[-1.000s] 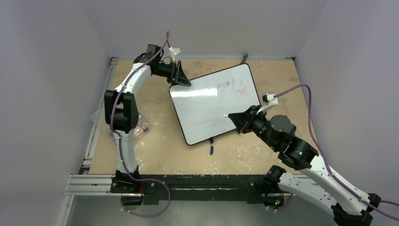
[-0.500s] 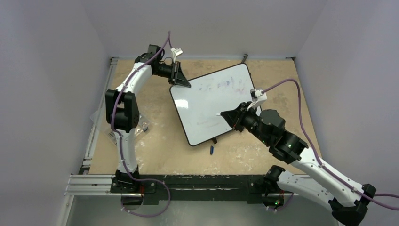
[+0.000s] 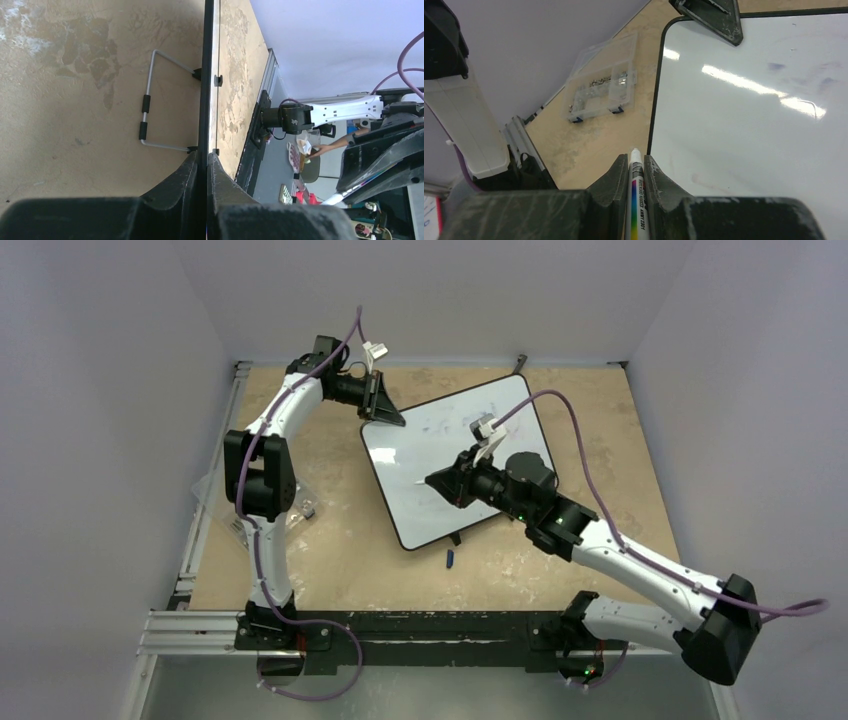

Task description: Write a sentence on the whiteboard

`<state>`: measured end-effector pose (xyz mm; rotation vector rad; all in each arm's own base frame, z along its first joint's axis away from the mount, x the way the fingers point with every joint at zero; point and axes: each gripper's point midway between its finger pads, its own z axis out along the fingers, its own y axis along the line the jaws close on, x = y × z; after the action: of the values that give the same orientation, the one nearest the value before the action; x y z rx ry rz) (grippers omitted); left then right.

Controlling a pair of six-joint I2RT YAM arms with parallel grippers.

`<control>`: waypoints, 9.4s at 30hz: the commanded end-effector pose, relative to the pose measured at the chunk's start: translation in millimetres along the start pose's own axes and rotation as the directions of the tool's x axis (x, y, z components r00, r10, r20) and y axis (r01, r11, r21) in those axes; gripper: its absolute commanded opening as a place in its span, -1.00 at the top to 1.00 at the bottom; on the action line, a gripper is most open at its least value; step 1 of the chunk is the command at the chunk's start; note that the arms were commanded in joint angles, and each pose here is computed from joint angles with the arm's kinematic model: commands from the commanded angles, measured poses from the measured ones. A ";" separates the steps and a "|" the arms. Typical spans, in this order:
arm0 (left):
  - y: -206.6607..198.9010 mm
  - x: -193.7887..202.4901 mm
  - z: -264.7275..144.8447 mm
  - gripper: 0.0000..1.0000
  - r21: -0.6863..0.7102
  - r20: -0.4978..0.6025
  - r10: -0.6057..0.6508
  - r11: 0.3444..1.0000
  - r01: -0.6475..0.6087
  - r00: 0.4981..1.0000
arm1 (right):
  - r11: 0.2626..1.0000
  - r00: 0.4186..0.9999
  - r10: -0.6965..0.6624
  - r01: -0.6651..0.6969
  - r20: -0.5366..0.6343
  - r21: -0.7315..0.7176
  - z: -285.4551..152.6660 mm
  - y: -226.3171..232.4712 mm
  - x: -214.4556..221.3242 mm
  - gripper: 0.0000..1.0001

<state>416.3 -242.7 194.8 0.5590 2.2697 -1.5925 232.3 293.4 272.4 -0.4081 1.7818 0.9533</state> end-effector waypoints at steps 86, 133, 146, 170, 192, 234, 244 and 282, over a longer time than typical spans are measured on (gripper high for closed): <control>-50.9 -6.3 -7.1 1.00 0.021 0.069 0.162 0.986 -0.164 0.984 | 0.969 0.991 -0.057 0.085 -0.123 0.234 105.2 -68.9 62.8 1.00; -54.3 -6.4 -8.6 1.00 0.022 0.073 0.168 0.985 -0.170 0.983 | 0.992 0.996 -0.085 0.086 -0.018 0.088 127.4 -13.3 -8.4 1.00; -56.4 -6.6 -9.3 1.00 0.025 0.074 0.170 0.985 -0.172 0.983 | 0.975 0.994 -0.097 0.084 0.055 0.204 128.4 -32.2 -40.3 1.00; -58.0 -5.5 -9.8 1.00 0.021 0.074 0.176 0.984 -0.178 0.982 | 0.967 0.997 -0.069 0.074 -0.030 0.244 137.4 -60.7 -10.7 1.00; -61.2 -5.6 -10.8 1.00 0.018 0.075 0.182 0.983 -0.184 0.980 | 0.965 0.996 -0.061 0.042 0.066 0.257 108.1 -51.6 -42.6 1.00; -65.1 -1.6 -6.3 1.00 0.010 0.057 0.194 0.981 -0.195 0.979 | 0.957 0.997 -0.060 0.046 0.040 0.285 116.7 -63.2 -25.5 1.00; -65.2 -2.0 -6.5 1.00 0.007 0.058 0.195 0.981 -0.195 0.979 | 0.967 0.999 -0.047 0.047 -0.008 0.252 121.9 -61.4 -9.0 1.00; -68.0 -1.4 -7.8 1.00 0.008 0.058 0.202 0.979 -0.203 0.978 | 0.928 0.996 -0.077 0.092 -0.055 0.362 96.2 -84.2 1.5 1.00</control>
<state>400.1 -250.4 213.4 0.6274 2.2008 -1.4821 334.8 325.7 210.2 -0.2854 1.9286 0.6339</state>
